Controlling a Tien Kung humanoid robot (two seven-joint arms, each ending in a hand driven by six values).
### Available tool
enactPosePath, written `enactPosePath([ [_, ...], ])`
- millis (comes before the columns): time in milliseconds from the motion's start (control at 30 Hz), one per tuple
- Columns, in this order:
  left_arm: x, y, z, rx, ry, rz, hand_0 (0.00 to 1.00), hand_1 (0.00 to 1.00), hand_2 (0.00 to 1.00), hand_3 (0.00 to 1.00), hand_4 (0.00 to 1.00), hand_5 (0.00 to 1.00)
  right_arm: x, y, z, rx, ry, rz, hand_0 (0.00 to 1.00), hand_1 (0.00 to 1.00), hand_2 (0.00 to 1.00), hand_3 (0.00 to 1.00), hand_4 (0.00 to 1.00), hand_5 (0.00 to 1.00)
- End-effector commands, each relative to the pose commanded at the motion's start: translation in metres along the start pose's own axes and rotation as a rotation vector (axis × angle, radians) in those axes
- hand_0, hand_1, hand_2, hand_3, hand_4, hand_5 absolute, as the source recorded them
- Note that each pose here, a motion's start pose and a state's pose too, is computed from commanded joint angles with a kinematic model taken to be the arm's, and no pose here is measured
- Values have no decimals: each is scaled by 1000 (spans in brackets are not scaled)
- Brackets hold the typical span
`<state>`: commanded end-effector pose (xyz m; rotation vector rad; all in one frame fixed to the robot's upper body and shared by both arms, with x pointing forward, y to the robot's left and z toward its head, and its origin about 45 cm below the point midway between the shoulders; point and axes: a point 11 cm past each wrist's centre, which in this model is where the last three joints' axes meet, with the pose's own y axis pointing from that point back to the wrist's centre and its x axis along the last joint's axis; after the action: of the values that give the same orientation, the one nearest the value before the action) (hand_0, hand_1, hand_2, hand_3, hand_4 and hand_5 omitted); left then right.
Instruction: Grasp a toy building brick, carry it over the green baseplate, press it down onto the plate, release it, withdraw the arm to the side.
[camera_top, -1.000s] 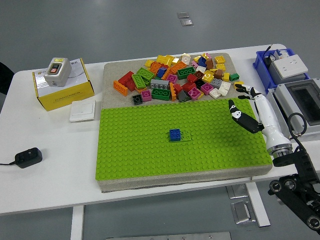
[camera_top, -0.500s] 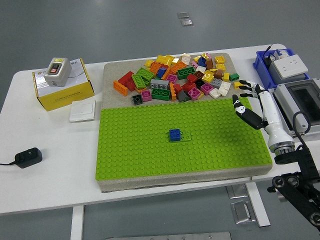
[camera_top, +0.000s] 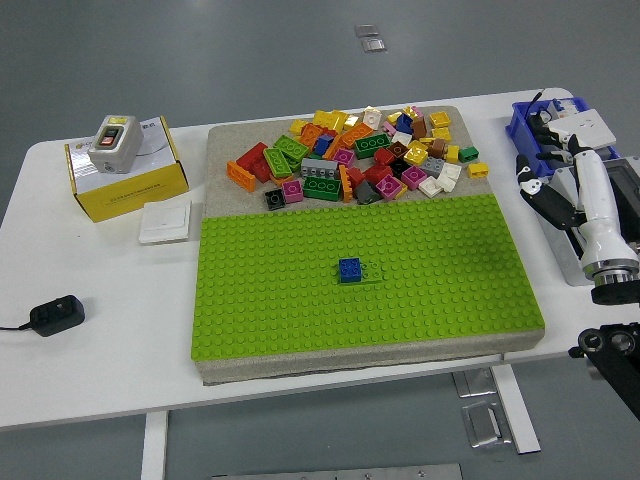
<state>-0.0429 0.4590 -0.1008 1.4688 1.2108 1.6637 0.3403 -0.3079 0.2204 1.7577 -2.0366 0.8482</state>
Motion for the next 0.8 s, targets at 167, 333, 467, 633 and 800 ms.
enactPosePath([
  [167,-6,0,-9,65,-9,-56,663,681,616,622,328,418,7,-7,0,0,-7,-2,740,663,564,768,614,463],
  [333,-12,2,-19,160,-36,-132,665,684,618,632,337,421,10,-17,-5,18,4,-29,735,661,615,772,617,465],
  [467,-7,3,-23,194,-39,-142,680,704,677,676,372,445,12,-15,-2,14,15,-40,737,660,646,778,618,462],
  [633,-4,3,-30,218,-35,-150,680,704,677,676,372,445,8,-12,1,0,12,-45,737,660,646,778,618,462],
  [800,1,3,-32,229,-44,-138,712,734,735,758,403,465,-2,-8,-1,-1,-10,-56,737,677,576,780,619,463],
])
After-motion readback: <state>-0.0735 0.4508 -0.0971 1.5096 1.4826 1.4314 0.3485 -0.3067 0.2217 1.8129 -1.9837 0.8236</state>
